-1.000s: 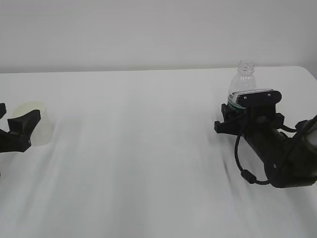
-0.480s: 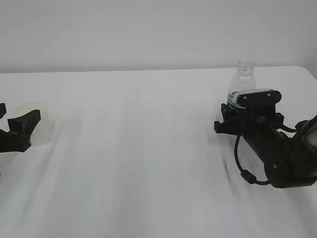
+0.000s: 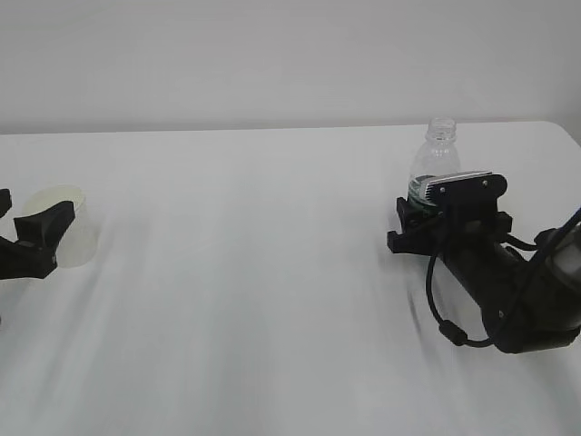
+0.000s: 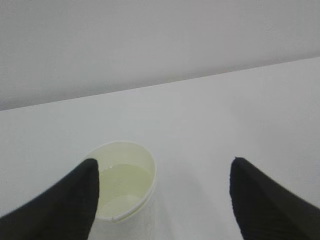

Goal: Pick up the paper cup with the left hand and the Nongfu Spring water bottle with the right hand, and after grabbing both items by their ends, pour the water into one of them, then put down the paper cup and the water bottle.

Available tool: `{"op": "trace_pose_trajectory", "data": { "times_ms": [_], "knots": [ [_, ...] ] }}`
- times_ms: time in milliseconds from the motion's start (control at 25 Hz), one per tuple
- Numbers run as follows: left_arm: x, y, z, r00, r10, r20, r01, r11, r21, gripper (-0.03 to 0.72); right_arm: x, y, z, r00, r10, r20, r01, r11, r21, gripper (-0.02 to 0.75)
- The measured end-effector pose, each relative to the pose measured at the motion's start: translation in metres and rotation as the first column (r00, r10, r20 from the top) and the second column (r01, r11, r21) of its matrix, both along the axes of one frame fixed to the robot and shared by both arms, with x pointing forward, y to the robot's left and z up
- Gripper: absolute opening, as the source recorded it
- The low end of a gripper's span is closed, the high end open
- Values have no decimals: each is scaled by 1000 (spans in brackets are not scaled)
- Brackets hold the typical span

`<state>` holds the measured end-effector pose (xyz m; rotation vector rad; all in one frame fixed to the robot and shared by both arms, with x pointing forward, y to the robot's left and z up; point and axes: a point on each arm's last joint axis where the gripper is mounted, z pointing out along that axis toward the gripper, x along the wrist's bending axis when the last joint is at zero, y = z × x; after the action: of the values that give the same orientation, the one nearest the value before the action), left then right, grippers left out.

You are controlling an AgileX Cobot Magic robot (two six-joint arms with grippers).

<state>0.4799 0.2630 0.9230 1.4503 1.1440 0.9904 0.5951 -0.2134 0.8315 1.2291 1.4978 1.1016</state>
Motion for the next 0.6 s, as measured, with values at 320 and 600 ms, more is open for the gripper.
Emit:
{"op": "trace_pose_trajectory", "data": {
  "times_ms": [320, 600],
  "knots": [
    [0, 0, 0, 1000, 0, 0, 0, 1000, 0, 587, 0, 0, -2, 1000, 2, -8, -2, 1000, -2, 608],
    [0, 0, 0, 1000, 0, 0, 0, 1000, 0, 587, 0, 0, -2, 1000, -2, -8, 2, 1000, -1, 649]
  ]
}}
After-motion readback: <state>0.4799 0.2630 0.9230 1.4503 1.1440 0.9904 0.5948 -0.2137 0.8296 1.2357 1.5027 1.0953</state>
